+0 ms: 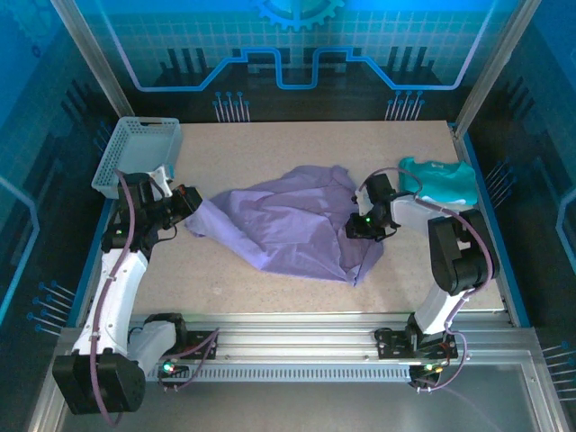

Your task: Fold the inside-out t-shirt

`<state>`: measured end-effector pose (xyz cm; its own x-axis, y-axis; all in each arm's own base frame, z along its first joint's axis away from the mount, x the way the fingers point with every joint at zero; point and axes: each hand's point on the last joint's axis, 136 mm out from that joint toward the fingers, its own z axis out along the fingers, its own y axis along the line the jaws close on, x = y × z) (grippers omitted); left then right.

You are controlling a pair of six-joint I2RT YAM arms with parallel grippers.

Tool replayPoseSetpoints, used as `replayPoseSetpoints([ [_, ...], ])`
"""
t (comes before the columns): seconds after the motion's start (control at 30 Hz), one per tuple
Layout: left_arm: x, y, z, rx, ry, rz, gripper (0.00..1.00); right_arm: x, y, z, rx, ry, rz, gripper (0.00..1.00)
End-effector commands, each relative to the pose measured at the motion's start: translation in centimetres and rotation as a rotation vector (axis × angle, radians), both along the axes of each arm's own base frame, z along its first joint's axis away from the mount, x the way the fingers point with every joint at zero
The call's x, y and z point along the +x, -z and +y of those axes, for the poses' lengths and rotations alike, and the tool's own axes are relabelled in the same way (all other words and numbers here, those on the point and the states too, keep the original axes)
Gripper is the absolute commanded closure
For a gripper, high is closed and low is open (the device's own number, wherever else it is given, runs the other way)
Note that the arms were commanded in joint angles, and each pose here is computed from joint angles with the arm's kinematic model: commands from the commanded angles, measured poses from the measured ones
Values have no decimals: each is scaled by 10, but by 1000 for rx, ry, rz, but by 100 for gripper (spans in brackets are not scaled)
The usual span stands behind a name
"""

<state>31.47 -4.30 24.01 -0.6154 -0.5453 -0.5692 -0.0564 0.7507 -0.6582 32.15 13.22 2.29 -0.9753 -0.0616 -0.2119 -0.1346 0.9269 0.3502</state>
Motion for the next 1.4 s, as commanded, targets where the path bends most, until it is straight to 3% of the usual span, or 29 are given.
replayPoseSetpoints([
  [0.0, 0, 0, -2, -7, 20, -18, 100, 5, -5, 10, 28, -30, -10, 82],
  [0.2, -1, 0, -2, -5, 20, -19, 100, 6, -12, 3, 2, -28, -49, 100],
  [0.4, 0, -13, 0, -4, 8, -32, 100, 4, -68, -5, 63, 14, -183, 100],
  [0.67, 2, -100, 11, 10, -72, -222, 100, 10, -186, -10, 235, 49, -453, 100],
  [0.93, 0, -196, 37, 52, -182, -393, 100, 21, -273, -30, 253, 73, -637, 100],
  [1.1, 1, -207, 46, 121, -203, -393, 100, 25, -252, -24, 267, 66, -544, 100],
  [1.37, 18, -146, 60, 151, -230, -252, 100, 65, -148, 15, 273, 34, -301, 100],
])
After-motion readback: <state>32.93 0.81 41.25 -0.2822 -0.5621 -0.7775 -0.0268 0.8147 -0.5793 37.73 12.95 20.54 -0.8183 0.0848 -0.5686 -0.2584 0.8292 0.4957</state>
